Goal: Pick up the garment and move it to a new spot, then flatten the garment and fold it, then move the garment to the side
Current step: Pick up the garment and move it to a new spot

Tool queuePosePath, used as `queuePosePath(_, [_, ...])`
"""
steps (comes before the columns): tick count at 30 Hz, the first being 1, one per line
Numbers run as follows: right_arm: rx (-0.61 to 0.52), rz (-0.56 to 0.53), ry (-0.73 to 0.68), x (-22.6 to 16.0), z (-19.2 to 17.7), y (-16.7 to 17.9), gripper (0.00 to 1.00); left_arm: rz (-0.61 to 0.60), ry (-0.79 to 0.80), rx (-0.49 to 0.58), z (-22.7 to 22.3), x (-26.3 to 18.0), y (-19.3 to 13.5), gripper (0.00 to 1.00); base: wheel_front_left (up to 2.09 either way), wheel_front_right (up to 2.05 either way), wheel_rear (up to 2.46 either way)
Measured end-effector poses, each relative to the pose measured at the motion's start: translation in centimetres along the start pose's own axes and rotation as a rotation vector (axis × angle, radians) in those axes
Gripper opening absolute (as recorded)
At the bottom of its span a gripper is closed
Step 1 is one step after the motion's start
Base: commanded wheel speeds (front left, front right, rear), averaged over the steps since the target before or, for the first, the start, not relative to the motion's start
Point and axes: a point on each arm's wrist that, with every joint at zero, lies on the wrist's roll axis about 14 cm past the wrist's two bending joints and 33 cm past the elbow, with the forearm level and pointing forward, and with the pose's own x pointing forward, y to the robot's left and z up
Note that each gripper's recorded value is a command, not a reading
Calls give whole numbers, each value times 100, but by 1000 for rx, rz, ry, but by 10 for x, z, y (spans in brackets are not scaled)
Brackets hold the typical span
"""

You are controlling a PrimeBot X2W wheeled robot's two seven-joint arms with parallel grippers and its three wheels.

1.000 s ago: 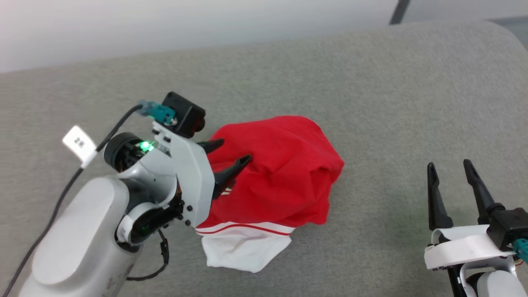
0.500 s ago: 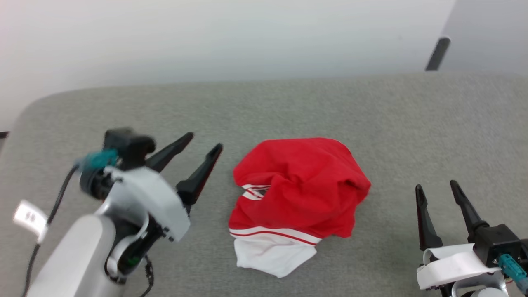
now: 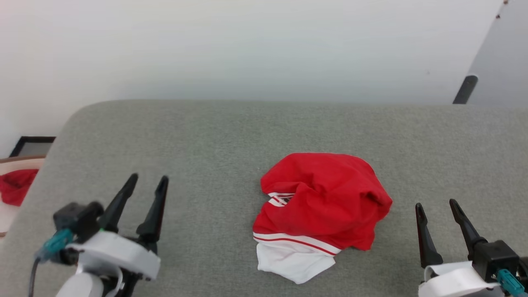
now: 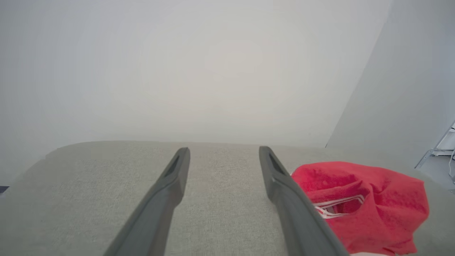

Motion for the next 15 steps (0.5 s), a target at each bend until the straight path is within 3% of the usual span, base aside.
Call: queuePosePath(15, [-7, 1, 10, -10, -2, 0, 100, 199, -21, 4, -14, -56, 45, 100, 0, 0, 0])
